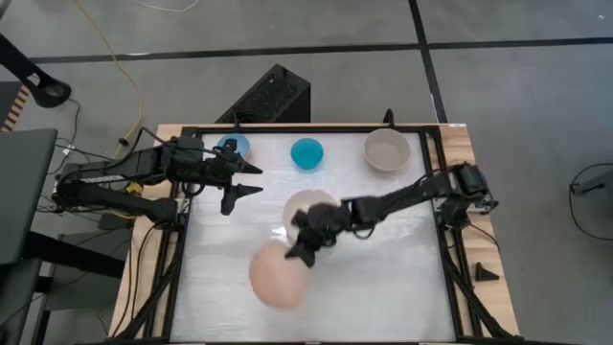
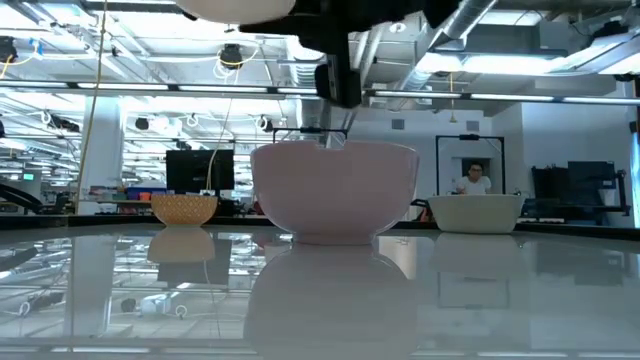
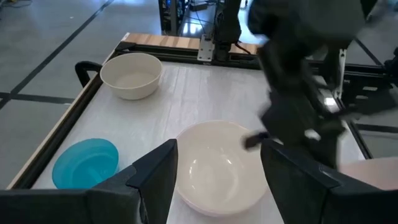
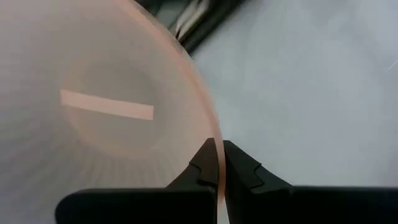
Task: Nest bowls inside each other
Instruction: Stack the orange transparent bowl on top of the white bowl
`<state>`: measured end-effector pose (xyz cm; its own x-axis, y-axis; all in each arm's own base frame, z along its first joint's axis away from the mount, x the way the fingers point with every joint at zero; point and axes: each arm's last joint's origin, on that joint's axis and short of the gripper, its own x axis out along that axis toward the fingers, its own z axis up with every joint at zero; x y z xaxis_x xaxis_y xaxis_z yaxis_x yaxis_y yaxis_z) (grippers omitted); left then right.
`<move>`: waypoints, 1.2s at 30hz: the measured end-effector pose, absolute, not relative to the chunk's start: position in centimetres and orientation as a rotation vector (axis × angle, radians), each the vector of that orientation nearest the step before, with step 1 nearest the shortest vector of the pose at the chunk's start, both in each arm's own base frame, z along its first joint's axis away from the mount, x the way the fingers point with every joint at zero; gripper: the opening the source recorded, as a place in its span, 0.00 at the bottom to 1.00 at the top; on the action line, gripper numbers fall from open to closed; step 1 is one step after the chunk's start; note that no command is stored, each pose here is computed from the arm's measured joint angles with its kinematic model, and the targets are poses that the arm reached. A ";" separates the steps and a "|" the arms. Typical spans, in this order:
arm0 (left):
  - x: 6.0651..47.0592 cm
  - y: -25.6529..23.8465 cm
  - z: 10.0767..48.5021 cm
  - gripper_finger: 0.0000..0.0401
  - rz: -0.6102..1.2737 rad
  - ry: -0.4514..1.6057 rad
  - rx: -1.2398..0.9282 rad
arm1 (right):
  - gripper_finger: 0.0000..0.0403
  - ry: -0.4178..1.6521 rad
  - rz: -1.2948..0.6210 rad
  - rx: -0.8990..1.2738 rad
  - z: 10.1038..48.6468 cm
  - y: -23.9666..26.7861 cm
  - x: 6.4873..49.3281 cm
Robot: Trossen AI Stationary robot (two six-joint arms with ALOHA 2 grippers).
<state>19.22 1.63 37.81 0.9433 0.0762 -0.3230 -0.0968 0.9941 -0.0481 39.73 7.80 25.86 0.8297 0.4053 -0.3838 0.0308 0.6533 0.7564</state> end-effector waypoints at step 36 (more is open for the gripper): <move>19.3 2.0 38.3 0.55 0.229 0.258 -0.161 | 0.07 1.168 -0.268 0.410 25.1 -4.7 35.8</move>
<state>19.31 2.04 38.33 0.9413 0.2028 -0.2700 -0.2439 0.9613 -0.1281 35.76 -4.70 25.07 0.3729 0.0072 -0.9279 0.4110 0.8952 0.1721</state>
